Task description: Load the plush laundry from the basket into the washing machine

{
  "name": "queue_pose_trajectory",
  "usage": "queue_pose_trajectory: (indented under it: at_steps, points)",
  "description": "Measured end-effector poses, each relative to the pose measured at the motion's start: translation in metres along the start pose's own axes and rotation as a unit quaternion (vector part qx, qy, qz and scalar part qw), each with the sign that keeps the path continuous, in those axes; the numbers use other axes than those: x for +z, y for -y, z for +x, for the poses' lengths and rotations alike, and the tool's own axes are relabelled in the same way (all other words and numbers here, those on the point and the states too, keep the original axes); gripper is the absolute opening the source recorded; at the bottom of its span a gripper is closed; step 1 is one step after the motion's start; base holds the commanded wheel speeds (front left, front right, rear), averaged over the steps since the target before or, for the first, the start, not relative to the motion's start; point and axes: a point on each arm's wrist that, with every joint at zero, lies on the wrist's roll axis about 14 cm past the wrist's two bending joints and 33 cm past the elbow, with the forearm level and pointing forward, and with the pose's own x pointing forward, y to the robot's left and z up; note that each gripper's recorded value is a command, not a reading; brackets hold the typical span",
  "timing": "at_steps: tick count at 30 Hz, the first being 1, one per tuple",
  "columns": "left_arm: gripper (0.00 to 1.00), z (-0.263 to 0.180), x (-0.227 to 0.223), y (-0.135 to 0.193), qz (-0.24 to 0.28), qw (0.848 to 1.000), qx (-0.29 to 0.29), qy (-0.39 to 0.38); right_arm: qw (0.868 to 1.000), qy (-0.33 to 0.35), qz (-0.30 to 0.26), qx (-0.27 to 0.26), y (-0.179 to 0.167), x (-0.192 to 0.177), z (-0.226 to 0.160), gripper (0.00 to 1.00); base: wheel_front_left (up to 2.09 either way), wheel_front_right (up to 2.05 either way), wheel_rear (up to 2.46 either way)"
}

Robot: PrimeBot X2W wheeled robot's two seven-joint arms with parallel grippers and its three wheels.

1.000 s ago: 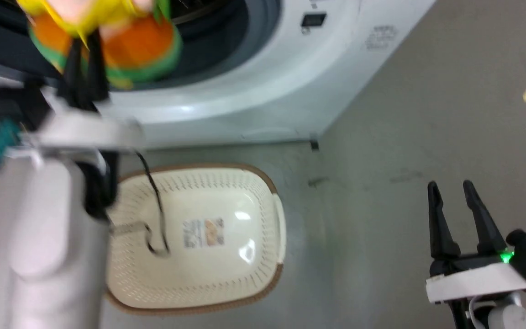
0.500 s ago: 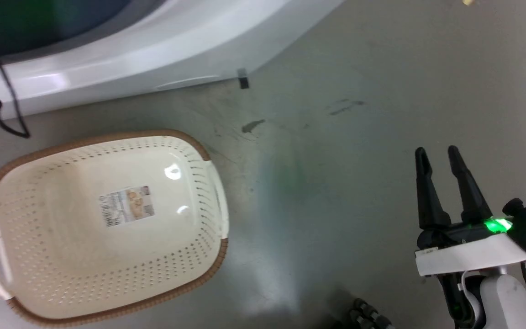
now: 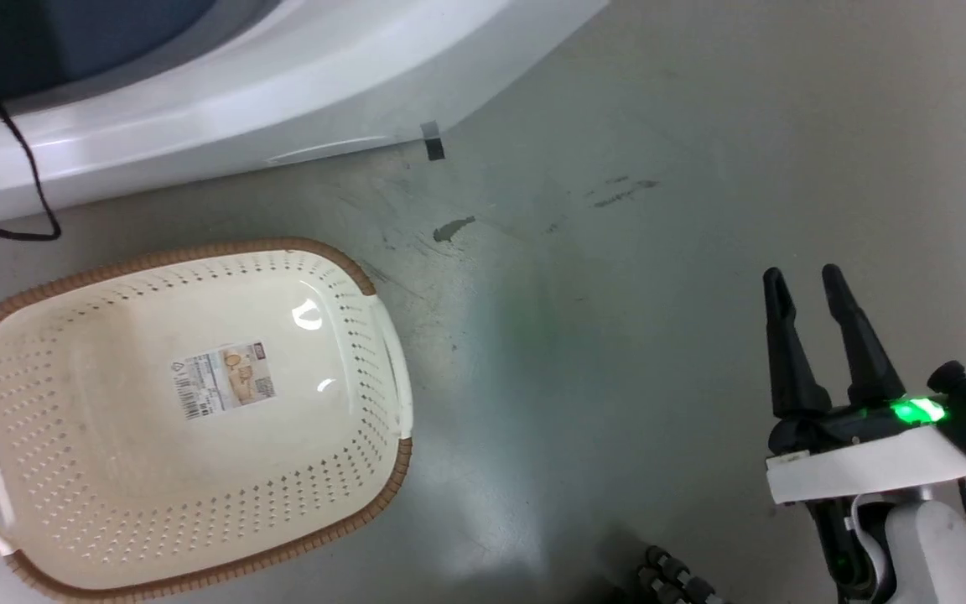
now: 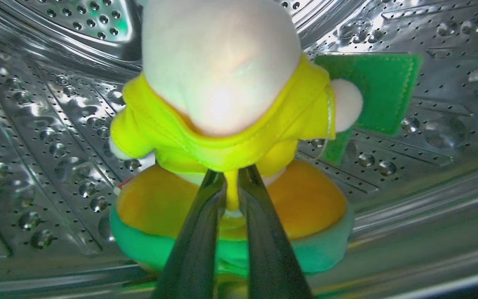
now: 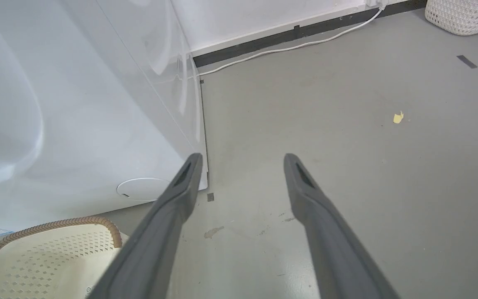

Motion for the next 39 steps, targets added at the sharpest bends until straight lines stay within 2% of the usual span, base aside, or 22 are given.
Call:
queue_pose_trajectory:
  at_steps: [1,2,9,16,24,33,39]
  points:
    - [0.60,-0.002,0.001,-0.001,0.001,1.000,0.001,0.001,1.000,0.003,-0.001,0.001,-0.001,0.002,0.001,1.00,0.00,0.00,0.00]
    - [1.00,-0.004,0.002,-0.001,0.002,1.000,0.001,0.004,1.000,0.006,-0.003,0.003,-0.002,0.004,0.002,1.00,0.00,0.00,0.00]
    - [1.00,-0.030,0.010,0.006,-0.002,1.000,-0.006,0.024,0.999,0.036,-0.011,0.018,-0.009,0.025,0.001,1.00,0.00,0.00,0.00]
    - [1.00,-0.079,0.042,0.017,-0.022,0.995,-0.015,0.094,0.996,0.078,-0.018,0.037,-0.020,0.054,-0.012,1.00,0.00,0.00,0.00]
    - [1.00,-0.156,0.079,0.026,-0.064,0.984,-0.020,0.163,0.991,0.119,-0.018,0.066,-0.035,0.081,-0.037,1.00,0.00,0.00,0.00]
    - [1.00,-0.259,0.100,0.032,-0.055,0.971,-0.012,0.234,0.980,0.162,-0.016,0.119,-0.066,0.106,-0.063,1.00,0.00,0.00,0.00]
    - [1.00,-0.324,0.087,0.037,-0.076,0.964,0.017,0.255,0.972,0.180,-0.015,0.150,-0.085,0.116,-0.079,1.00,0.00,0.00,0.00]
